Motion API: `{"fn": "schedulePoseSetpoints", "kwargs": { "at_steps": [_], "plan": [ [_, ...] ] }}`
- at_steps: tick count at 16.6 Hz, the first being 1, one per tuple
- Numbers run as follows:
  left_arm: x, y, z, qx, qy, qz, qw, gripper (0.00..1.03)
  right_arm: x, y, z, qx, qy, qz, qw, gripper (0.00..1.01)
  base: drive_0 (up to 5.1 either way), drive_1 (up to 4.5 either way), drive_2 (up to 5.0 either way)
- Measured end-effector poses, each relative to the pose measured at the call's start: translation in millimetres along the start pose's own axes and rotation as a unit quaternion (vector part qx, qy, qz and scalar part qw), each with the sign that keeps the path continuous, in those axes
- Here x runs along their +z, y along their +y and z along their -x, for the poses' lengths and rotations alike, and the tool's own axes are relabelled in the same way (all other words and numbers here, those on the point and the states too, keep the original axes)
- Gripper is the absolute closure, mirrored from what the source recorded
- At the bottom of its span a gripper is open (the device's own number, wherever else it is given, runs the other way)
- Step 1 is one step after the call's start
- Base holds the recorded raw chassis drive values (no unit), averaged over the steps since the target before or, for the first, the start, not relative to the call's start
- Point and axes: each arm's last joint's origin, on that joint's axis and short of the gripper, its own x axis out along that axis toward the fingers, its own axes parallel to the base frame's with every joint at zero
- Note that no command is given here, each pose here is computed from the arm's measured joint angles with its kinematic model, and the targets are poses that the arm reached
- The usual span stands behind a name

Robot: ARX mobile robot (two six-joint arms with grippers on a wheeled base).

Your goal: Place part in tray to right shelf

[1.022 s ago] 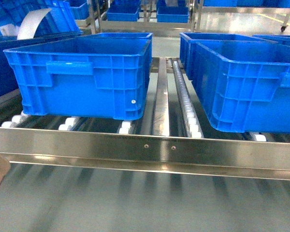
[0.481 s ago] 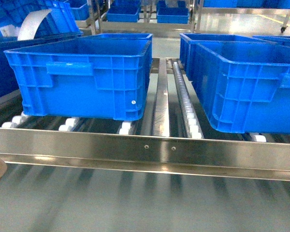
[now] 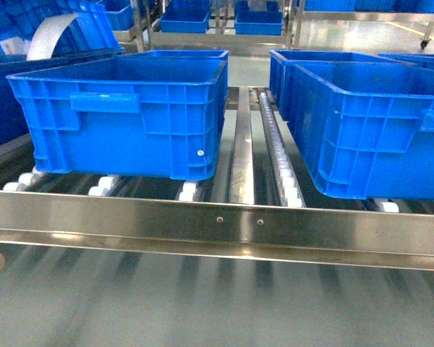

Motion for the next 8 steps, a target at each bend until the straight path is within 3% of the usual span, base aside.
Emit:
{"fn": "schedulePoseSetpoints", "kwargs": {
  "at_steps": [8],
  "plan": [
    [-0.9,0.0,0.0,0.0,0.004,0.0,1.0,0.88,0.0,0.0,0.0,0.0,0.0,0.0,1.0,0.99,0.0,0.0,0.0]
  ]
}}
